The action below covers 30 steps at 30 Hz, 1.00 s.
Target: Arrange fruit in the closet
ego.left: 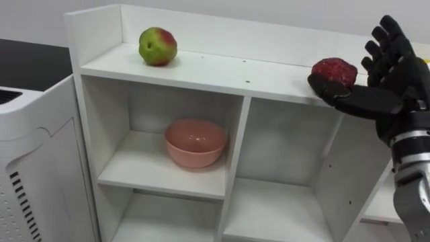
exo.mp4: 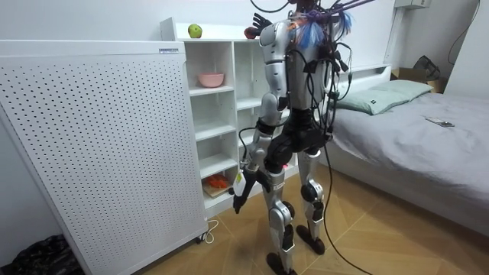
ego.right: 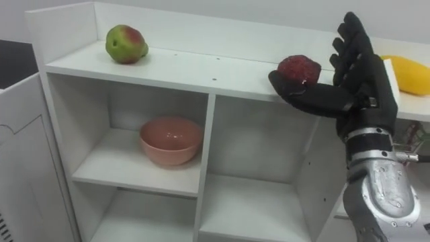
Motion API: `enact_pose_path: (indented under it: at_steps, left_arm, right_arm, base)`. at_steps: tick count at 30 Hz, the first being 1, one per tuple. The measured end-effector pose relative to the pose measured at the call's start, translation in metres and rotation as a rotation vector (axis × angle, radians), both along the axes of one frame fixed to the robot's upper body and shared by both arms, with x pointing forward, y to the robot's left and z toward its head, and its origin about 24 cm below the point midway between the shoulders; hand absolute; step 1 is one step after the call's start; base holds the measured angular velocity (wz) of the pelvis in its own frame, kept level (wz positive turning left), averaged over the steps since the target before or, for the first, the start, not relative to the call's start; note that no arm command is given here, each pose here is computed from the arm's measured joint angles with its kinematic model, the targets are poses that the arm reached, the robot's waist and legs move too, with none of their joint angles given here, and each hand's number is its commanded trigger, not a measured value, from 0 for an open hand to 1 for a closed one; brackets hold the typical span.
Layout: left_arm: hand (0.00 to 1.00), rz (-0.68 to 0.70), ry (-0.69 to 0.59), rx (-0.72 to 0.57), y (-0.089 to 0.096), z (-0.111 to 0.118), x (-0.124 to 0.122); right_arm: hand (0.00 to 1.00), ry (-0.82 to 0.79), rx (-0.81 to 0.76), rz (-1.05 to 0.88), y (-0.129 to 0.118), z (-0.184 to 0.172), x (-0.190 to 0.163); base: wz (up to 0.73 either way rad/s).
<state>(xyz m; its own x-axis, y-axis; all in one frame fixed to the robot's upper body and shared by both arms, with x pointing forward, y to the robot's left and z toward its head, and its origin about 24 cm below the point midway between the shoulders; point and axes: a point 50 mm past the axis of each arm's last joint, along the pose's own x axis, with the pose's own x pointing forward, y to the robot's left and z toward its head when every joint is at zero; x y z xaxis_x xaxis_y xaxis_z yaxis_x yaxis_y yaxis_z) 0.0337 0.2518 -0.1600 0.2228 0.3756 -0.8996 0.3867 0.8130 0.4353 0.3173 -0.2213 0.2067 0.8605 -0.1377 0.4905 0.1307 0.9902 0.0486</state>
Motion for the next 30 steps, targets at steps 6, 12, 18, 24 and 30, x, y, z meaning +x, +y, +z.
enact_pose_path:
  at_steps: [6, 12, 18, 24, 30]
  left_arm:
    - [0.0, 0.006, 0.018, -0.008, 0.0, 0.0, -0.004]
    - [0.0, 0.016, 0.043, 0.001, 0.001, -0.001, -0.008]
    - [0.0, 0.026, 0.079, -0.011, 0.003, -0.001, -0.008]
    - [0.0, 0.027, 0.071, 0.001, 0.007, 0.002, -0.001]
    - [0.0, 0.026, 0.086, 0.014, 0.011, 0.004, -0.001]
  right_arm:
    - [0.0, 0.052, -0.058, 0.022, -0.002, 0.0, 0.01]
    - [0.0, 0.1, -0.077, 0.049, -0.005, 0.003, 0.022]
    - [1.0, 0.15, -0.085, 0.075, -0.013, -0.002, 0.029]
    - [1.0, 0.21, -0.082, 0.093, -0.017, -0.005, 0.038]
    - [1.0, 0.239, -0.05, 0.107, -0.02, -0.005, 0.042]
  base:
    - [0.02]
    - [0.01]
    - [0.01]
    - [0.01]
    - [0.02]
